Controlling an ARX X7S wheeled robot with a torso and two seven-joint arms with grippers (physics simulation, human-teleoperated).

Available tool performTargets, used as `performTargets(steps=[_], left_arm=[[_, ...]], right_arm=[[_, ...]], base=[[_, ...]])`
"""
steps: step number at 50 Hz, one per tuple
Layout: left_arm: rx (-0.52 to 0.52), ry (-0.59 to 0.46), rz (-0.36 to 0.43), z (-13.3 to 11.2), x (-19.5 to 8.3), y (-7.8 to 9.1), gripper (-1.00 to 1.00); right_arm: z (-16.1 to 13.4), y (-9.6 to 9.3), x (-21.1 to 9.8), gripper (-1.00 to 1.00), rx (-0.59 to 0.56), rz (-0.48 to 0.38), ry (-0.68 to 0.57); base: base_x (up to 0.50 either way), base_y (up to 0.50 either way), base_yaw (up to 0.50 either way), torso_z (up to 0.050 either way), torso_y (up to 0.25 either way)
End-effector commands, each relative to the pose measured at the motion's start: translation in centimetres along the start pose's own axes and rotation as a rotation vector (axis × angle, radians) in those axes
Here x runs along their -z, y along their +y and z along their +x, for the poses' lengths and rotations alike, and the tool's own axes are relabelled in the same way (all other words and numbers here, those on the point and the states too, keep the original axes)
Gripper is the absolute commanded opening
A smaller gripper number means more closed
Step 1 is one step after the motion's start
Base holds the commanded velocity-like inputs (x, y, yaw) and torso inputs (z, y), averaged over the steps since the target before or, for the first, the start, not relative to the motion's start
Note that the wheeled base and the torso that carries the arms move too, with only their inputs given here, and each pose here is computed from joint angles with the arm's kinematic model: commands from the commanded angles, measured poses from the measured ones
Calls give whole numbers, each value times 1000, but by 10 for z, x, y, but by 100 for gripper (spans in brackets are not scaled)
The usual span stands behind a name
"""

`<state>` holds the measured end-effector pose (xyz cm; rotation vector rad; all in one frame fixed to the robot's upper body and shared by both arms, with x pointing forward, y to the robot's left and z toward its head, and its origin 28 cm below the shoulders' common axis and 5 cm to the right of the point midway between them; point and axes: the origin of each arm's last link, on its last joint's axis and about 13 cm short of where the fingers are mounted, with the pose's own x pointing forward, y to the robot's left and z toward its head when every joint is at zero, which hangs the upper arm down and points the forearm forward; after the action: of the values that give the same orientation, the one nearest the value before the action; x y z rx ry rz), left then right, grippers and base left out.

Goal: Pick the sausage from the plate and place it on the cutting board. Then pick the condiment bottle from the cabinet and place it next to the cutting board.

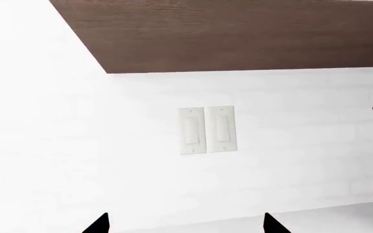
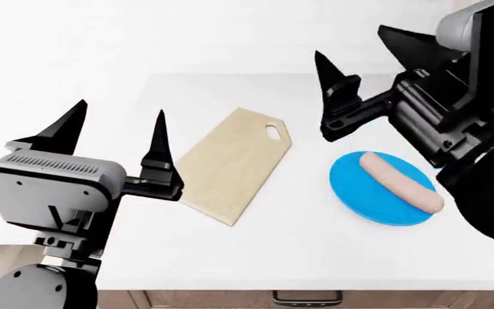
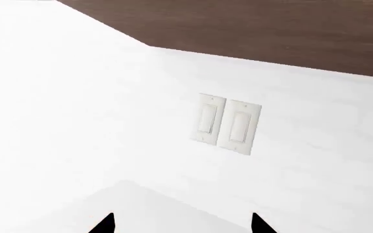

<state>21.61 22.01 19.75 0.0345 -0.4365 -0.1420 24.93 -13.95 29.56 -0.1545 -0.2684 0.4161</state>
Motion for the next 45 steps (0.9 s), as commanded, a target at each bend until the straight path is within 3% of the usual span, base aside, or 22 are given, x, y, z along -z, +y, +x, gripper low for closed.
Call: performTargets(steps=[1, 4, 11, 15, 22, 32, 45], left_arm=[[10, -10, -8, -1, -2, -1, 100], [14, -7, -9, 0, 1, -2, 100], [11, -6, -6, 1, 4, -1, 100], [11, -5, -4, 0, 4, -1, 100], [9, -5, -3, 0, 3, 0, 100], [8, -9, -5, 0, 2, 0, 100], [18, -19, -7, -1, 1, 0, 100]], right_arm=[[-26, -34, -78, 100, -87, -303, 316], [-19, -49, -86, 100, -110, -312, 407], [-4, -64, -93, 100, -144, -421, 576], [-1, -71, -90, 100, -157, -416, 656], [-2, -81, -73, 100, -112, -287, 745], [-4, -88, -37, 100, -86, -29, 801], [-5, -101, 1, 100, -38, 54, 880]], base=[[0, 0, 0, 0, 0], [0, 0, 0, 0, 0], [0, 0, 0, 0, 0], [0, 0, 0, 0, 0], [0, 0, 0, 0, 0], [0, 0, 0, 0, 0], [0, 0, 0, 0, 0]])
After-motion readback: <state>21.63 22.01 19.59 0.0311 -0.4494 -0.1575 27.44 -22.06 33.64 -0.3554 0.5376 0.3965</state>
